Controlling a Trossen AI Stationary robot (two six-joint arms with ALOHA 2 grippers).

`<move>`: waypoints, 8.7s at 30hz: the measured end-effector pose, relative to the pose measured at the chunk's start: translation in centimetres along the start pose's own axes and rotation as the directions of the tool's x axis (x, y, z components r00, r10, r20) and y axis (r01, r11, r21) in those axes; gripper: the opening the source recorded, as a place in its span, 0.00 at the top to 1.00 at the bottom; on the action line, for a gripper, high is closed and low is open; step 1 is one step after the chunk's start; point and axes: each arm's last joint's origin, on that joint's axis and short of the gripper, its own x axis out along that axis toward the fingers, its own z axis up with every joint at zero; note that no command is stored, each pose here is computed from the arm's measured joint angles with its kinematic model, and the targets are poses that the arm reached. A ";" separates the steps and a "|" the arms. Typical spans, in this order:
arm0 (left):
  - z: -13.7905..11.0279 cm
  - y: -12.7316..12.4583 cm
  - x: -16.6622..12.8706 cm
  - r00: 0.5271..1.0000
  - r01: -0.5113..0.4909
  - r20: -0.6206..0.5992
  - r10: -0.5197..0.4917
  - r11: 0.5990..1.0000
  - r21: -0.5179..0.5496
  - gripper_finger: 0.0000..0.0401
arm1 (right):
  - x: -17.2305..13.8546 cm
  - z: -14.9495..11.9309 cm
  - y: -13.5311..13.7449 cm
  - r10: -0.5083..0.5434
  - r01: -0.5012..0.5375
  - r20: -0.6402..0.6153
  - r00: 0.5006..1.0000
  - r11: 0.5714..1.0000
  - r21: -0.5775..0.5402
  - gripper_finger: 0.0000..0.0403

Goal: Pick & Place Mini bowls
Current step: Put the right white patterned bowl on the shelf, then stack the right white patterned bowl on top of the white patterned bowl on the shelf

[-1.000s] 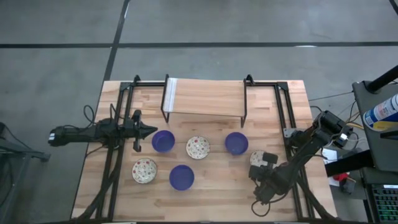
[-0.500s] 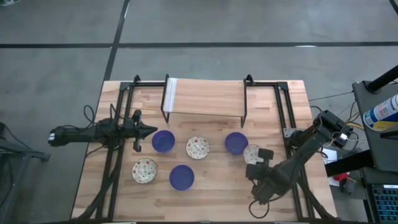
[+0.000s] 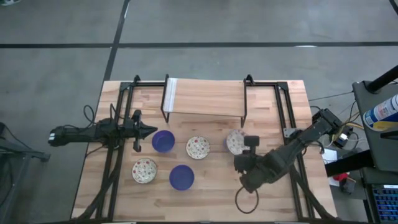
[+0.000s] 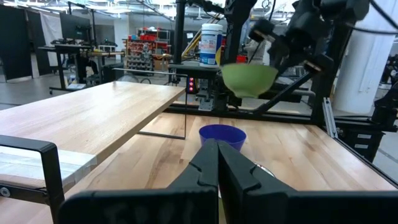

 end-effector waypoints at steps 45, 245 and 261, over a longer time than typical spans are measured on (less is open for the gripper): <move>0.0 0.0 0.0 1.000 0.000 0.000 0.000 1.000 0.000 1.00 | 10.0 5.9 -18.3 -0.040 0.017 -0.305 0.951 0.997 -0.077 0.97; 0.0 0.0 0.0 1.000 0.000 -0.006 0.000 1.000 0.001 1.00 | 15.7 10.6 3.7 0.138 -0.138 -0.032 0.990 0.880 -0.454 0.70; -0.1 0.0 0.0 1.000 -0.001 -0.006 0.001 1.000 0.001 1.00 | 17.0 10.1 3.1 0.149 -0.164 -0.069 0.986 0.909 -0.383 0.71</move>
